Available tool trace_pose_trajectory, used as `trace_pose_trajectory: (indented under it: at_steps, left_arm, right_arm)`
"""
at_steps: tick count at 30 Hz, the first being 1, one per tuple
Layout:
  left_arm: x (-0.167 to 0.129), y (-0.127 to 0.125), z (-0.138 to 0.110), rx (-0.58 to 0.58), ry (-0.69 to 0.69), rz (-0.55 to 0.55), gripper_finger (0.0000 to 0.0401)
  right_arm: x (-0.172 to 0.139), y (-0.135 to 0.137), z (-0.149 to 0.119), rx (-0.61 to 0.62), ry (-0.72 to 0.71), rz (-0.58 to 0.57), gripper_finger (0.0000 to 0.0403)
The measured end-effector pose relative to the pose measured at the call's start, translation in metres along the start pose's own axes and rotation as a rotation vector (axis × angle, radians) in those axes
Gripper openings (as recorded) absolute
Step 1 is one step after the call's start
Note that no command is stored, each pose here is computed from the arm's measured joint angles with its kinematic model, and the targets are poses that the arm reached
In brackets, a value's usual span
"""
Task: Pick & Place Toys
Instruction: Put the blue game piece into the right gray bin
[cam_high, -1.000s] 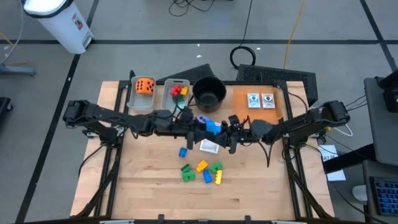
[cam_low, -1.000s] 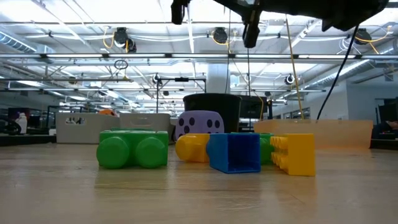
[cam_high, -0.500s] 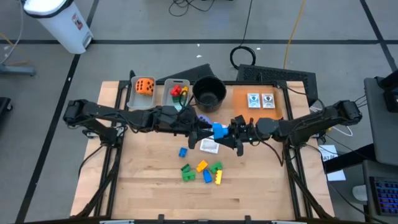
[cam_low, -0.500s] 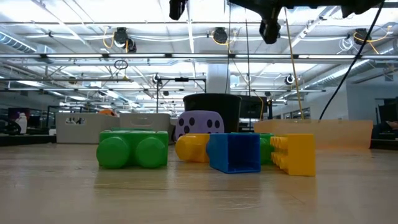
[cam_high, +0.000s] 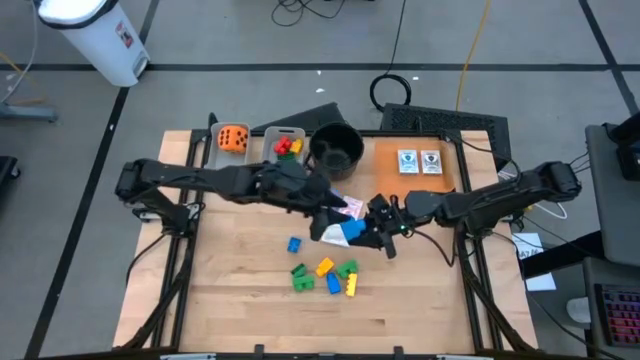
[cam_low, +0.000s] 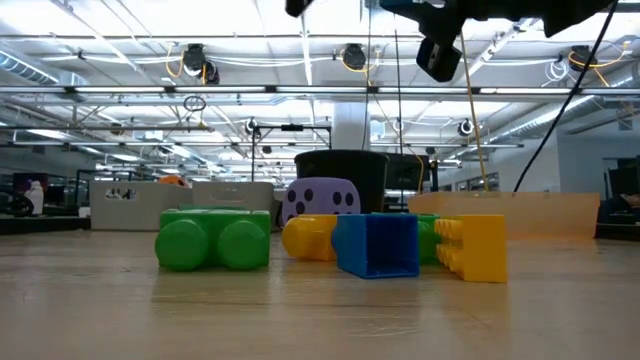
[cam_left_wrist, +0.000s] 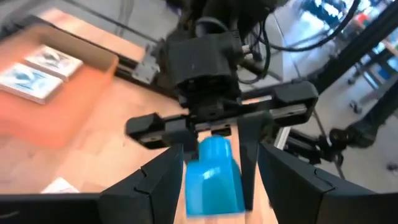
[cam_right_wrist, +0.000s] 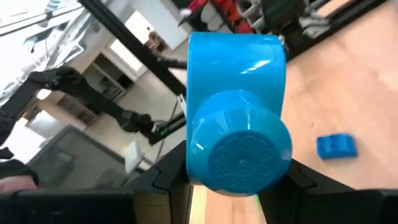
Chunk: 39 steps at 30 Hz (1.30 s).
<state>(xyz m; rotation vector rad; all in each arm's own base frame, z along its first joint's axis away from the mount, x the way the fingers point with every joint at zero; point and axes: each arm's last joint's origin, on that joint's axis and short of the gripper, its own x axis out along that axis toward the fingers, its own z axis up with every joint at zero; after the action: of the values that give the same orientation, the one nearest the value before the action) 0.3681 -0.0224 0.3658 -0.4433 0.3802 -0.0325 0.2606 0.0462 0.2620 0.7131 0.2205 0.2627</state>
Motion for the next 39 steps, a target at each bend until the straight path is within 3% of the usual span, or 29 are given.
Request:
trace_pose_trajectory:
  at_steps: [7, 16, 39]
  left_arm:
    - [0.026, 0.008, 0.007, -0.006, 0.095, -0.063, 0.0214]
    - [0.028, 0.017, 0.002, -0.056, 0.226, -0.081, 0.0214]
    - [0.046, 0.028, -0.009, -0.121, 0.306, -0.122, 0.0208]
  right_arm:
    - [0.003, -0.002, -0.003, 0.004, 0.032, 0.012, 0.0137]
    - [0.002, -0.003, -0.003, 0.003, 0.049, 0.023, 0.0137]
    - [0.001, -0.009, 0.002, -0.007, 0.032, 0.0, 0.0137]
